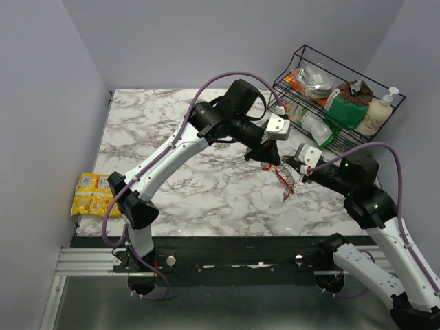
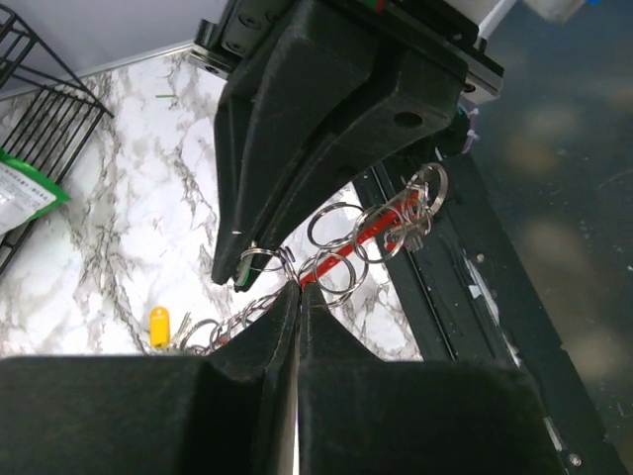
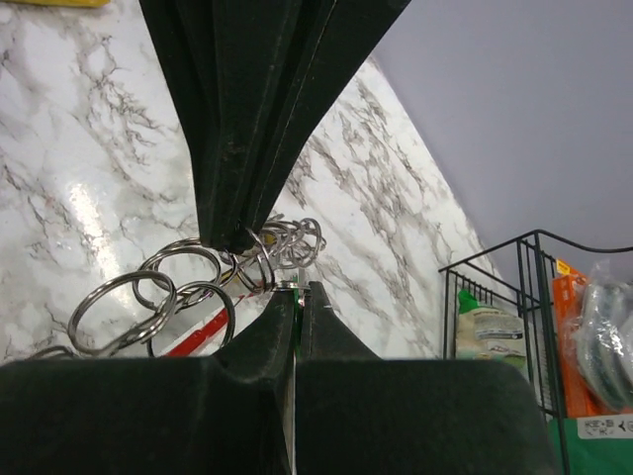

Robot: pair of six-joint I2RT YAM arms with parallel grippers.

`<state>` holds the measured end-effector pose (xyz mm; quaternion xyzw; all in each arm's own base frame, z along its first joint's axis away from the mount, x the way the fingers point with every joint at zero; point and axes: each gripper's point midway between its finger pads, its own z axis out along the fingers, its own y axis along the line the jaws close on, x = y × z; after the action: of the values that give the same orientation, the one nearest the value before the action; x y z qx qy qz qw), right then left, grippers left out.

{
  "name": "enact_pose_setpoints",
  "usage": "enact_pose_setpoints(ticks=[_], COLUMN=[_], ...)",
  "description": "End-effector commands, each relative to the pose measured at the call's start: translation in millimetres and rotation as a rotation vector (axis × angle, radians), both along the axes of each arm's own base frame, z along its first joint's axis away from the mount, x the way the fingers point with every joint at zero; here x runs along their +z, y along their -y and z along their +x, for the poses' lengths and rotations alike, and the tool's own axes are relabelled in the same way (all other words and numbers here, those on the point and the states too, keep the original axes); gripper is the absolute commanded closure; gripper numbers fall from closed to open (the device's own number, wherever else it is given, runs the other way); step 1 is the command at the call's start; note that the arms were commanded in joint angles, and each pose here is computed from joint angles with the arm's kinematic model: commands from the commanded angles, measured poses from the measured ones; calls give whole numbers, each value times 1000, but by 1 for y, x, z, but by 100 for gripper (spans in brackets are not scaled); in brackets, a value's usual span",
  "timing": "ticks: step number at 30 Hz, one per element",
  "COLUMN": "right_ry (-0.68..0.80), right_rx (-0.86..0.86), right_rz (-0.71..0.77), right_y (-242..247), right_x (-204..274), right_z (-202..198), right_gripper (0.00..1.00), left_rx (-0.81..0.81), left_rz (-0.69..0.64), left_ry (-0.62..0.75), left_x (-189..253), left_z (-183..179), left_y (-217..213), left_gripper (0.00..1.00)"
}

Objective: Remove the keys from the keyring
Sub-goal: Remove the key from the keyring.

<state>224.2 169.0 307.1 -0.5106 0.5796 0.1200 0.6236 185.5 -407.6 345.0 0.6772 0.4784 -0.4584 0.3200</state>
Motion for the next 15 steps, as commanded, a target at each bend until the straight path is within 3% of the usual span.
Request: enact_pose_setpoints(ticks=[1, 7, 15], right_ry=[17, 37, 35], right_rx=[-64, -56, -23], right_rz=[-50, -34, -55], right_y=[16, 16, 15], right_x=[10, 27, 29], right_z=[3, -2, -9], right_gripper=[99, 99, 99], left_rx=[-94, -112, -3], left_rz=[-86, -98, -90], left_ry=[-23, -23, 30], left_x=[29, 35, 39], left_z=[-25, -30, -10], left_y=[-5, -9, -3], left_gripper=[82, 72, 72])
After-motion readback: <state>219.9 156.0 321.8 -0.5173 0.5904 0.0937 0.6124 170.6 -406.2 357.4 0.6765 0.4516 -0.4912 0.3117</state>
